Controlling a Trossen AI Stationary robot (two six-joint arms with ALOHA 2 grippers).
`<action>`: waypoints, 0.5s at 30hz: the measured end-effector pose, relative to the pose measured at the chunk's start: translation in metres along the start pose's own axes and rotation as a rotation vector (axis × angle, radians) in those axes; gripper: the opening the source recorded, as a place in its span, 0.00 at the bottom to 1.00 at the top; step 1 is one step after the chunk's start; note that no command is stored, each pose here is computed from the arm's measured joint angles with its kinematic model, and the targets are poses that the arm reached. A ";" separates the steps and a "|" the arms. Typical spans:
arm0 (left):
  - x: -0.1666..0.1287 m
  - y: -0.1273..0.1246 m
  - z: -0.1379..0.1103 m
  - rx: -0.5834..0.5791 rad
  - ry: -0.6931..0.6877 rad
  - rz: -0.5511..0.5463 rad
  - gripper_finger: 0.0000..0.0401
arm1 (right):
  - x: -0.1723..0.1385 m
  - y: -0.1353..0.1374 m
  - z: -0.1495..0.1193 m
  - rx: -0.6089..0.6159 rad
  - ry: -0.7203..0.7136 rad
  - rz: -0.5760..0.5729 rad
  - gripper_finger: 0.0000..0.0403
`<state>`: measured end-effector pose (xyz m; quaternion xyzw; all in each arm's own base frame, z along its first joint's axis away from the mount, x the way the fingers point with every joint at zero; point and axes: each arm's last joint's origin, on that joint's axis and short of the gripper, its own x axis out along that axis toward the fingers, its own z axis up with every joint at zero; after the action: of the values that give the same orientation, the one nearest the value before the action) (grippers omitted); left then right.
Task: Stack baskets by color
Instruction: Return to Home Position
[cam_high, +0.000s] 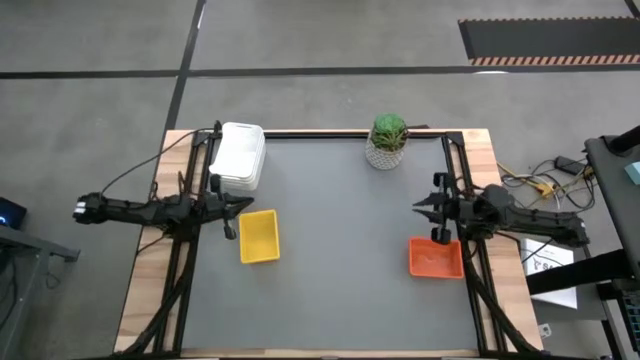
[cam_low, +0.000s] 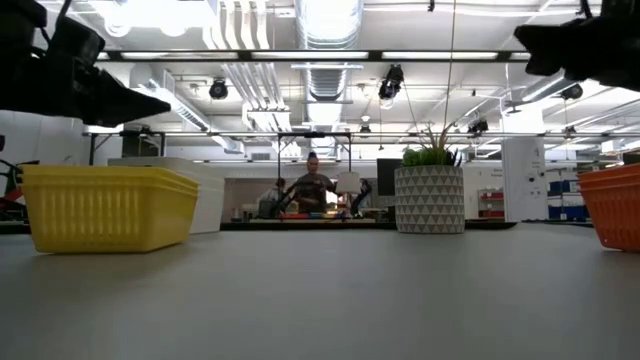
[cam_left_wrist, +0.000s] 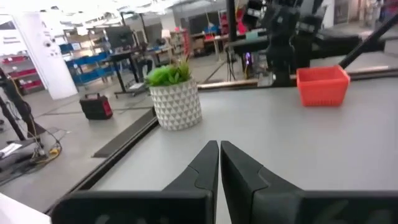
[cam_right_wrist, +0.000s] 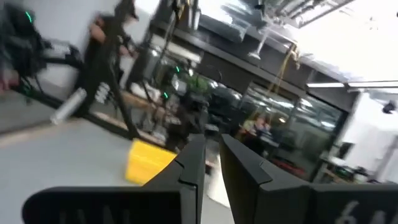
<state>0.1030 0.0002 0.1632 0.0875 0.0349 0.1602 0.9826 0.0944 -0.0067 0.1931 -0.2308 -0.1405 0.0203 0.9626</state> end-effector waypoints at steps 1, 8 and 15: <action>0.000 0.000 -0.001 0.003 0.007 -0.001 0.00 | 0.000 0.000 0.000 0.025 -0.006 0.010 0.11; 0.004 -0.003 -0.005 0.030 0.062 -0.009 0.00 | 0.001 0.001 -0.001 0.357 0.005 0.014 0.11; 0.006 -0.005 -0.010 0.050 0.103 -0.016 0.00 | 0.001 0.001 -0.001 0.474 0.010 0.013 0.11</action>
<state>0.1093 -0.0005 0.1527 0.1034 0.0903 0.1555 0.9782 0.0955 -0.0064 0.1921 0.0007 -0.1258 0.0578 0.9904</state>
